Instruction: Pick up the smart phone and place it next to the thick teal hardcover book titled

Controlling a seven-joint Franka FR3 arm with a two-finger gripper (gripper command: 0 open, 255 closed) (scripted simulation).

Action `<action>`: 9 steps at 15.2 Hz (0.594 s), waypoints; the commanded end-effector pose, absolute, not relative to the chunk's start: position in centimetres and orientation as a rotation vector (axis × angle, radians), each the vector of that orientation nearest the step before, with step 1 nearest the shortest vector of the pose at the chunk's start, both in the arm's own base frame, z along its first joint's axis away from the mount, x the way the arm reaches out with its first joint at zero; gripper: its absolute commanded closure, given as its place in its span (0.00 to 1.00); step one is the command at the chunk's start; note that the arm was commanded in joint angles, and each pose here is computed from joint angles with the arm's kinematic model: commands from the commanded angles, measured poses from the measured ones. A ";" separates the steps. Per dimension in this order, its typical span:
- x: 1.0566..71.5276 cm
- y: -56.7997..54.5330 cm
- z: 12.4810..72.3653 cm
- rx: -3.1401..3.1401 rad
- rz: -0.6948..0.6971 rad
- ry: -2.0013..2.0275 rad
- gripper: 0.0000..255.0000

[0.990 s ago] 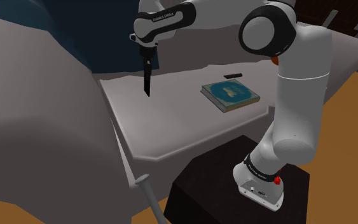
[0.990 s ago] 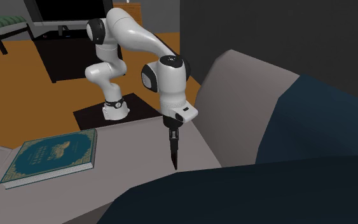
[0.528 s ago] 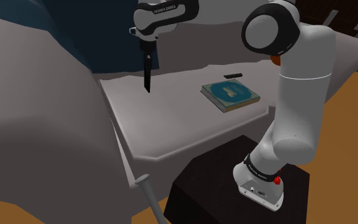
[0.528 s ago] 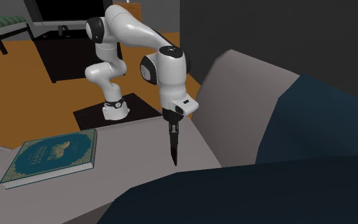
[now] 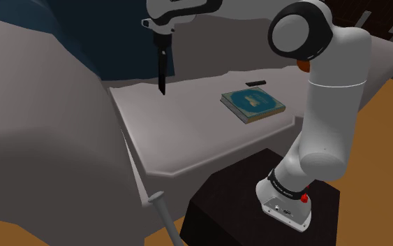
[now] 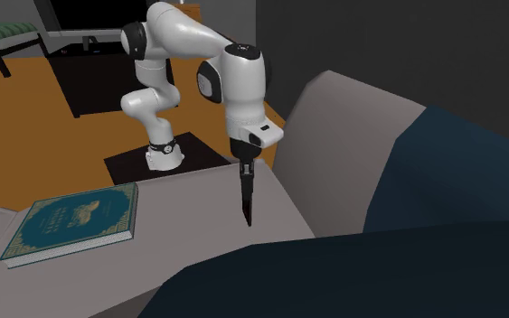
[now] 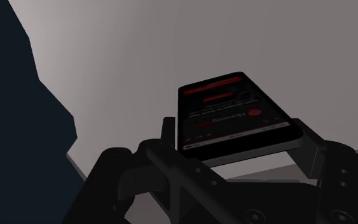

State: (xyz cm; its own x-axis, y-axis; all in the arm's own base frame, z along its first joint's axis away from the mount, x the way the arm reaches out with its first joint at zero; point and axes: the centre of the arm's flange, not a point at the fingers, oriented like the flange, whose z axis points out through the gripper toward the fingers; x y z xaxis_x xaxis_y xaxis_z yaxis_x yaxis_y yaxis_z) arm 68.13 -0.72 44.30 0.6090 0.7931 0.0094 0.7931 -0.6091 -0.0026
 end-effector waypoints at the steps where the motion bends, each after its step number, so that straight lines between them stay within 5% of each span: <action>1: 68.1 -0.7 45.4 -2.812 -0.011 -1.386 1.00; 9: 68.1 -0.7 49.6 -2.812 -0.011 -1.386 1.00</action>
State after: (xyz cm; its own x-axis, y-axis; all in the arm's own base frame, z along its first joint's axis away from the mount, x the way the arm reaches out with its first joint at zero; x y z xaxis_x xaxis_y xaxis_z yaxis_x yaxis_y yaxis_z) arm 68.12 -0.74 49.09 0.6089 0.7932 0.0095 0.7932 -0.6089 -0.0025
